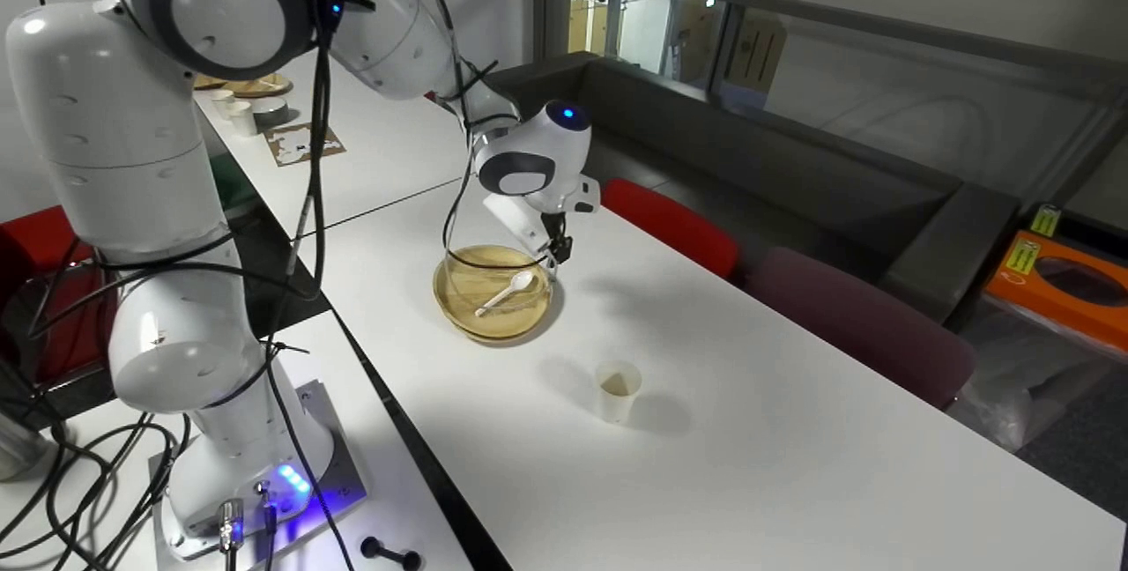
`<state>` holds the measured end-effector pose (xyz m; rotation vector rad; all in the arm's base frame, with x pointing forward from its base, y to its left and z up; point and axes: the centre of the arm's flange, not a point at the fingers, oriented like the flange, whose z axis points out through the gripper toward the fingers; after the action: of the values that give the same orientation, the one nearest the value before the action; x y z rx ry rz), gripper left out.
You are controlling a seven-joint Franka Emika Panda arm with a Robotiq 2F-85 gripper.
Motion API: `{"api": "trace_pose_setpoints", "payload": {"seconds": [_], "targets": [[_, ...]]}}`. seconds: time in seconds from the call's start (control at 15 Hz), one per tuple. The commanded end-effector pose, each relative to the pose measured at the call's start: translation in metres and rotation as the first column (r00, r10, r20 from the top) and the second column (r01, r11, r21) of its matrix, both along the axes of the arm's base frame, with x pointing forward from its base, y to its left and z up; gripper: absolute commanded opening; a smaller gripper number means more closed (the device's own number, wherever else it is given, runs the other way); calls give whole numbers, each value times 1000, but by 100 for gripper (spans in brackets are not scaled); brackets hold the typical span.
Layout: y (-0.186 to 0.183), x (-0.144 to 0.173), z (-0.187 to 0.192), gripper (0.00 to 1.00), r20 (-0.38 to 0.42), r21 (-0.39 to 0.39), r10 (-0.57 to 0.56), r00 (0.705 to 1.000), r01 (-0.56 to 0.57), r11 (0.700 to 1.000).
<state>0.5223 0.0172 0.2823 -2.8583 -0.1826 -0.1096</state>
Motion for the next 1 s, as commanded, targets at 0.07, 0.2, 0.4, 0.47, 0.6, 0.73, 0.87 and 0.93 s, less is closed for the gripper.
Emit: {"api": "trace_pose_setpoints", "payload": {"seconds": [0.07, 0.2, 0.4, 0.47, 0.6, 0.73, 0.87, 0.93], "targets": [[-97, 15, 77, 100, 59, 3, -59, 997, 58, 998], [-141, 20, 89, 100, 62, -18, -108, 992, 110, 994], [-183, 21, 87, 100, 38, -68, -180, 983, 182, 981], [-185, 21, 79, 100, 22, -89, -198, 980, 199, 976], [-178, 25, 62, 100, -21, -106, -214, 977, 211, 972], [-159, 29, 45, 100, -61, -113, -224, 973, 216, 970], [-142, 34, 37, 100, -100, -94, -241, 965, 232, 968], [-152, 21, 31, 100, -65, -100, -229, 971, 222, 970]]}}
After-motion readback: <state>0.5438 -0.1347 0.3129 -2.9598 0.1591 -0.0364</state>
